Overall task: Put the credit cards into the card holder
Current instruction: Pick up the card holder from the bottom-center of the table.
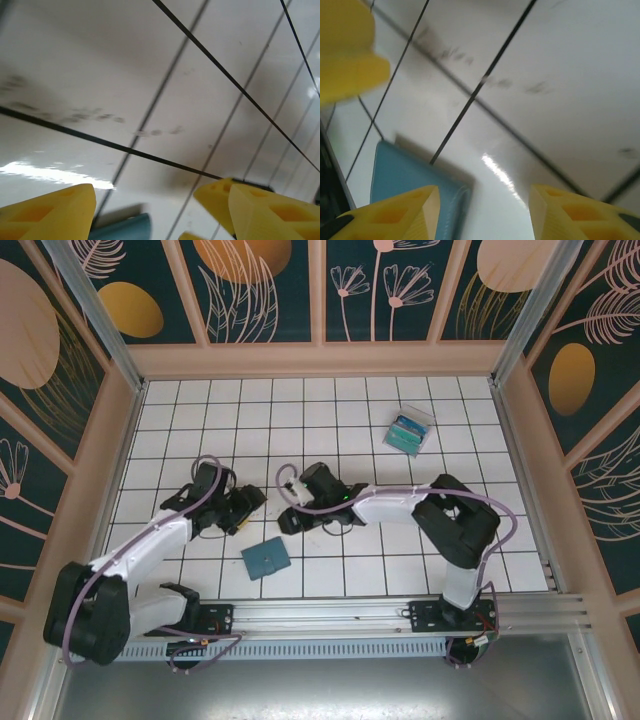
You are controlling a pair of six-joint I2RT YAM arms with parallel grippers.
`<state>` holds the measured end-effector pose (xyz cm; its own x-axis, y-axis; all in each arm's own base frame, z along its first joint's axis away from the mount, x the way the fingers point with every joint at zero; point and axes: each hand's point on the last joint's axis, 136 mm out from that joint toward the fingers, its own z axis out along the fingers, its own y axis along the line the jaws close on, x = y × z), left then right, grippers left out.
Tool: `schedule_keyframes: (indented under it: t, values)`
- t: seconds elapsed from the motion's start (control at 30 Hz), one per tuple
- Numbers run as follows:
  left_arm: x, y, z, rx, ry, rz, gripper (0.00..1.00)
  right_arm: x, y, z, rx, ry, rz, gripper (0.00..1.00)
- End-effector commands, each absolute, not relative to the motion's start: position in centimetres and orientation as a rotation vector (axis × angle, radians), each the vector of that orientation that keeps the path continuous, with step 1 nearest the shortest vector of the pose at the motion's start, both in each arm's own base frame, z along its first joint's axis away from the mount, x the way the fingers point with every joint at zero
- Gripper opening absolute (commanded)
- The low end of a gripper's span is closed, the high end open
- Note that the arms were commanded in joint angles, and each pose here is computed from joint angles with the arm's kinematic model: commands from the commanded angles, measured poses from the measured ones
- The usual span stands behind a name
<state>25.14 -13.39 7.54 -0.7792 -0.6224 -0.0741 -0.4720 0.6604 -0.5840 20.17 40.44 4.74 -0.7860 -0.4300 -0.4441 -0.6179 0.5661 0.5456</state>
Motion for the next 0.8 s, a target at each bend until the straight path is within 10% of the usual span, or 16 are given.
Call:
schedule_keyframes:
  t: [0.0, 0.27, 0.57, 0.77]
  values:
    - [23.6, -8.9, 6.7, -0.952, 2.615, -0.563, 0.72, 16.8, 41.2, 3.7, -1.126, 2.535, 0.999, 0.50]
    - [24.7, -5.1, 7.9, -1.034, 2.516, -0.446, 0.72, 14.8, 41.7, 1.7, -1.290, 2.557, 0.839, 0.42]
    - [25.6, -5.3, 8.8, -1.000, 2.497, -0.483, 0.71, 14.7, 41.7, 1.1, -1.281, 2.598, 0.868, 0.00]
    - [26.5, -8.7, 9.1, -0.835, 2.493, -0.750, 0.75, 17.3, 40.7, 4.3, -1.197, 2.548, 0.929, 0.00]
